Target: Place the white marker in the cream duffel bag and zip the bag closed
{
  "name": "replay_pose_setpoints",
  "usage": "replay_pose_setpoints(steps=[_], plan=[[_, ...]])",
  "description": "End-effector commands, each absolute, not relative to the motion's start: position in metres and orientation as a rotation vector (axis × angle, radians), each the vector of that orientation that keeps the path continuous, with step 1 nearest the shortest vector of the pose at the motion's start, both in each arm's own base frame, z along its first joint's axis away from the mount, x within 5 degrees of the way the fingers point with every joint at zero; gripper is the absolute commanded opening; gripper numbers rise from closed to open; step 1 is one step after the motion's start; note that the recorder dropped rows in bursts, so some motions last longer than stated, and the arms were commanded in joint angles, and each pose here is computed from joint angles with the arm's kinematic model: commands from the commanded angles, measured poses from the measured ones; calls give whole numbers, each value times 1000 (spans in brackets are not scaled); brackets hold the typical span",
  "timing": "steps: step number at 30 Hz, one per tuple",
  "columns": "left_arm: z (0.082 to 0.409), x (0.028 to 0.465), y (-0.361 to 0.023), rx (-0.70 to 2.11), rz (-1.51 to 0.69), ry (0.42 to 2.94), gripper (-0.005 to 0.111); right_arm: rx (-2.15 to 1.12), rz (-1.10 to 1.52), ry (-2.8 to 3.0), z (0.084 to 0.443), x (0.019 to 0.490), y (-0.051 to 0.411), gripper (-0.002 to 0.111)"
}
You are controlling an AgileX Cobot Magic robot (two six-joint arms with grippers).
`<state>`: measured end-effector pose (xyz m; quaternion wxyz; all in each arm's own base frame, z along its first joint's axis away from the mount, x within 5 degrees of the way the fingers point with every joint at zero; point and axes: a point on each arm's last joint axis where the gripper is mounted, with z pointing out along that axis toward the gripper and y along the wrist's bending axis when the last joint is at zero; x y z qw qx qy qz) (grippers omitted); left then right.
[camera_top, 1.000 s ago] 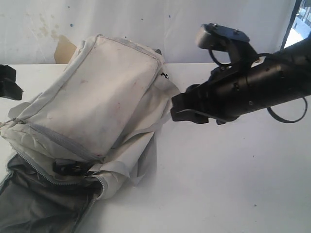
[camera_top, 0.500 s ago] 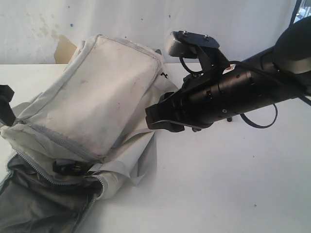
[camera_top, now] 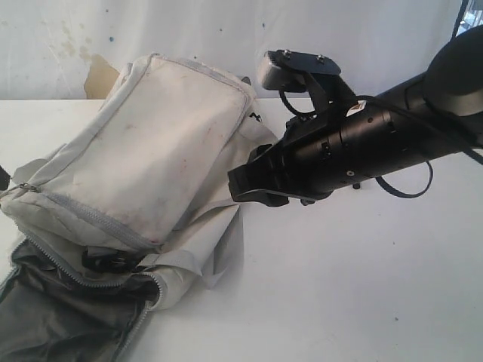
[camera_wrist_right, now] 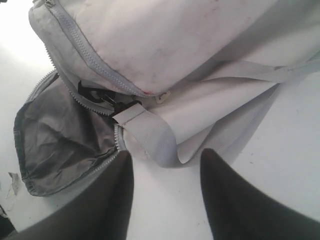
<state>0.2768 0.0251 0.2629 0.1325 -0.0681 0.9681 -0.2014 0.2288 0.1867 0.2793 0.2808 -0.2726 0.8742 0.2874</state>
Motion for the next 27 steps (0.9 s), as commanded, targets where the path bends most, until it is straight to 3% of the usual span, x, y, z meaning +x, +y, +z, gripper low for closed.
replay_pose_setpoints(steps=[1, 5, 11, 17, 27], plan=[[241, 275, 35, -384, -780, 2744, 65, -755, 751, 2322, 281, 230, 188, 41], [226, 273, 47, -551, -890, 2665, 54, -755, 751, 2322, 281, 230, 188, 41], [212, 272, 57, -760, -1019, 2521, 54, -755, 751, 2322, 281, 230, 188, 41], [213, 276, 58, -814, -1030, 2449, 54, -755, 751, 2322, 281, 230, 188, 41], [187, 282, 55, -973, -1190, 2380, 52, -733, 759, 2333, 281, 230, 188, 41]])
